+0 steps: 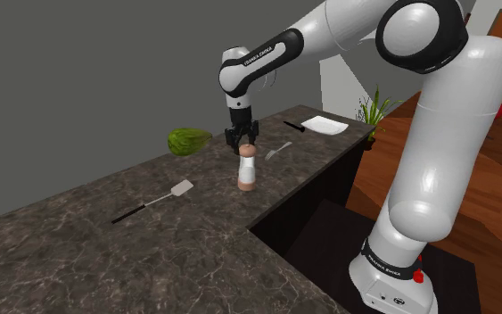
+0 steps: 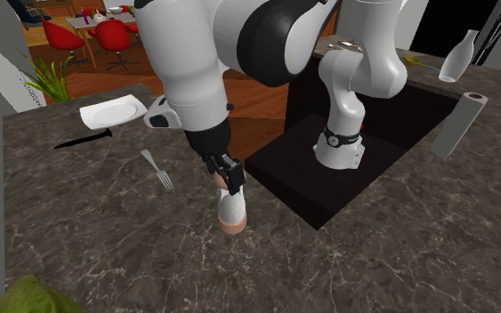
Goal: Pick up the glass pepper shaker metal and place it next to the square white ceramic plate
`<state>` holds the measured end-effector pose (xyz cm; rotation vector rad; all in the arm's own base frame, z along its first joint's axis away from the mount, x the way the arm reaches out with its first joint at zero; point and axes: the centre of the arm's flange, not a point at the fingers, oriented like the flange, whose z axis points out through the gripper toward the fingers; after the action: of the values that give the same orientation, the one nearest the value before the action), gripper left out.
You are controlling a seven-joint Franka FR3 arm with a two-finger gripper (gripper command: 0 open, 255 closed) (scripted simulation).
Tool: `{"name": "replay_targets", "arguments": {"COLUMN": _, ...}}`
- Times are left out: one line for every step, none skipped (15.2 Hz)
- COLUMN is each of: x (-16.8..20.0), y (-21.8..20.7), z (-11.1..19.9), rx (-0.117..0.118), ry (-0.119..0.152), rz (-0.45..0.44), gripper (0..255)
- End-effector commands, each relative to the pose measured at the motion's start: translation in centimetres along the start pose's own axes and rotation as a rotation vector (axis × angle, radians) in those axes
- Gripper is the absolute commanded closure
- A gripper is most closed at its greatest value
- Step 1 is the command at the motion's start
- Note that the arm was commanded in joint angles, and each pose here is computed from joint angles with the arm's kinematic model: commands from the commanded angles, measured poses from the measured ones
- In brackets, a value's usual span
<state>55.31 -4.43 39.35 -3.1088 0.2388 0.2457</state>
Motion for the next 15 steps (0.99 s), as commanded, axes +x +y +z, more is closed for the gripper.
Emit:
{"name": "replay_targets", "arguments": {"x": 0.0, "y": 0.0, "z": 0.0, "rx": 0.000, "ry": -0.001, "rz": 0.000, "gripper": 255}}
{"name": "replay_targets", "arguments": {"x": 0.0, "y": 0.0, "z": 0.0, "rx": 0.000, "ry": -0.001, "rz": 0.000, "gripper": 255}}
{"name": "replay_targets", "arguments": {"x": 0.0, "y": 0.0, "z": 0.0, "rx": 0.000, "ry": -0.001, "rz": 0.000, "gripper": 255}}
{"name": "replay_targets", "arguments": {"x": 0.0, "y": 0.0, "z": 0.0, "rx": 0.000, "ry": -0.001, "rz": 0.000, "gripper": 255}}
{"name": "replay_targets", "arguments": {"x": 0.0, "y": 0.0, "z": 0.0, "rx": 0.000, "ry": -0.001, "rz": 0.000, "gripper": 255}}
{"name": "replay_targets", "arguments": {"x": 0.0, "y": 0.0, "z": 0.0, "rx": 0.000, "ry": -0.001, "rz": 0.000, "gripper": 255}}
{"name": "replay_targets", "arguments": {"x": 0.0, "y": 0.0, "z": 0.1, "rx": 0.000, "ry": -0.001, "rz": 0.000, "gripper": 255}}
{"name": "replay_targets", "arguments": {"x": 0.0, "y": 0.0, "z": 0.0, "rx": 0.000, "ry": -0.001, "rz": 0.000, "gripper": 255}}
{"name": "replay_targets", "arguments": {"x": -0.1, "y": 0.0, "z": -0.5, "rx": 0.000, "ry": -0.001, "rz": 0.000, "gripper": 255}}
{"name": "replay_targets", "arguments": {"x": -0.2, "y": 0.0, "z": -1.0, "rx": 0.000, "ry": -0.001, "rz": 0.000, "gripper": 255}}
{"name": "replay_targets", "arguments": {"x": -0.2, "y": 0.0, "z": -1.5, "rx": 0.000, "ry": -0.001, "rz": 0.000, "gripper": 255}}
{"name": "replay_targets", "arguments": {"x": -0.3, "y": 0.0, "z": -2.1, "rx": 0.000, "ry": -0.001, "rz": 0.000, "gripper": 255}}
{"name": "replay_targets", "arguments": {"x": -0.4, "y": 0.0, "z": -2.6, "rx": 0.000, "ry": -0.001, "rz": 0.000, "gripper": 255}}
{"name": "replay_targets", "arguments": {"x": -0.5, "y": 0.0, "z": -3.1, "rx": 0.000, "ry": -0.001, "rz": 0.000, "gripper": 255}}
{"name": "replay_targets", "arguments": {"x": -0.6, "y": 0.0, "z": -3.6, "rx": 0.000, "ry": -0.001, "rz": 0.000, "gripper": 255}}
